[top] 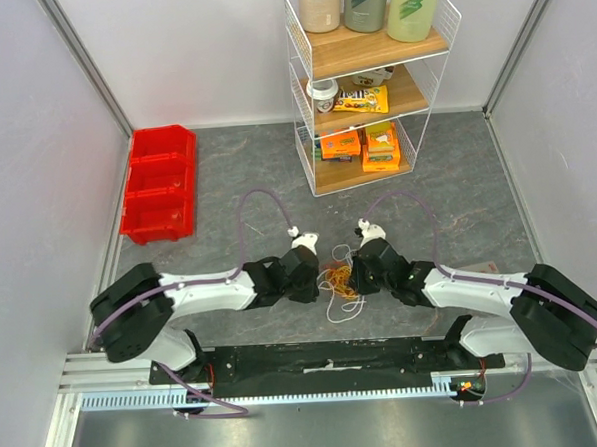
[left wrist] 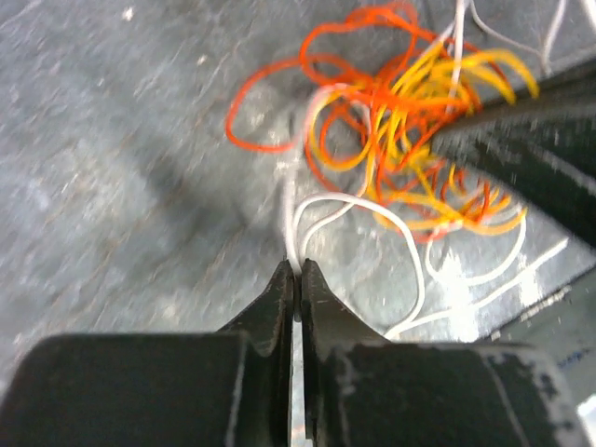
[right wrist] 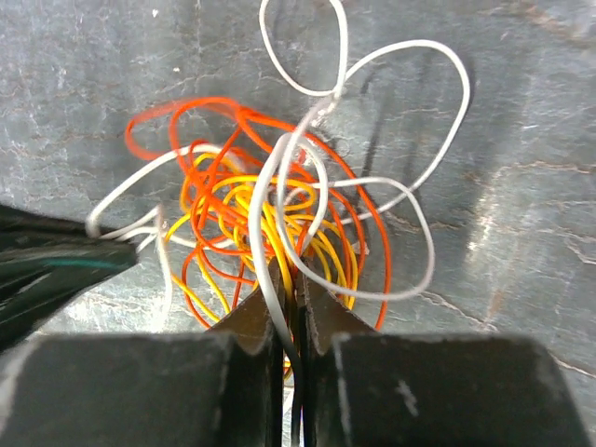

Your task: Untangle the cables

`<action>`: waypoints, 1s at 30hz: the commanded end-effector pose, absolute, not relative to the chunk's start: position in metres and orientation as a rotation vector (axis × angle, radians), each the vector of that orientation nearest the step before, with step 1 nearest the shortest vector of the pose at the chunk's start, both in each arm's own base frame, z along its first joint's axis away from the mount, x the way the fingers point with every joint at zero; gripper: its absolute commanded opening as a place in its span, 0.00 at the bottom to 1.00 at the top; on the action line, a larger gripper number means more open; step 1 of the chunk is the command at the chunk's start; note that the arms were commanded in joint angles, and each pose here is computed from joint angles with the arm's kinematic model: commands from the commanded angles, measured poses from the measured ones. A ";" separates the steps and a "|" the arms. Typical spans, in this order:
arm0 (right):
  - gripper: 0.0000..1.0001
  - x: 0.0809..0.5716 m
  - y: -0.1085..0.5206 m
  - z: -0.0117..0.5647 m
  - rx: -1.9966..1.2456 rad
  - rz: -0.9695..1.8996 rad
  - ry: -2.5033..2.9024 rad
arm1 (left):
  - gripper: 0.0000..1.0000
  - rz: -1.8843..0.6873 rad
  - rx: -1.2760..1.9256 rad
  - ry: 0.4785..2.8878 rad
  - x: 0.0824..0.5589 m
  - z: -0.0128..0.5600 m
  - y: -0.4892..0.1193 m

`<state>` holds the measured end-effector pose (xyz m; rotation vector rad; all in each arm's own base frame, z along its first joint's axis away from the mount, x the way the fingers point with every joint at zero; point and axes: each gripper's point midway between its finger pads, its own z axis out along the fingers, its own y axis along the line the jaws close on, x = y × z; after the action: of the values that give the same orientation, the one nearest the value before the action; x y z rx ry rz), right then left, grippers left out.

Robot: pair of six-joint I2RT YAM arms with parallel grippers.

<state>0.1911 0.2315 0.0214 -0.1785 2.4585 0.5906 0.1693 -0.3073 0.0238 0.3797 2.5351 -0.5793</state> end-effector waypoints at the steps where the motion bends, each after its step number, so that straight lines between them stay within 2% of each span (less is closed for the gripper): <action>1: 0.06 0.210 0.215 0.037 -0.089 0.478 2.384 | 0.02 -0.635 0.325 2.492 0.157 0.054 -0.288; 4: 0.00 0.221 0.195 0.045 -0.024 0.375 2.345 | 0.02 -0.627 0.276 2.461 0.153 0.075 -0.266; 10: 0.00 0.240 0.152 0.055 0.110 0.264 2.302 | 0.02 -0.503 0.060 2.318 0.160 0.134 -0.201; 17: 0.00 0.246 0.108 0.055 0.222 0.169 2.301 | 0.02 -0.592 -0.182 2.024 0.165 0.224 -0.139; 25: 0.00 0.244 0.109 0.059 0.182 0.205 2.291 | 0.02 -0.590 -0.275 1.911 0.160 0.250 -0.098; 26: 0.03 0.244 0.114 0.060 0.146 0.229 2.298 | 0.02 -0.581 -0.274 1.915 0.159 0.251 -0.096; 29: 0.30 0.244 0.117 0.057 0.097 0.227 2.324 | 0.02 -0.581 -0.275 1.912 0.158 0.256 -0.092; 30: 0.33 0.244 0.117 0.055 0.089 0.218 2.330 | 0.02 -0.590 -0.275 1.906 0.157 0.259 -0.092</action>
<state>0.2465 0.1324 0.0679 0.1599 2.2825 0.3364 0.1495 -0.1200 0.2323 -0.1580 1.9998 -0.6465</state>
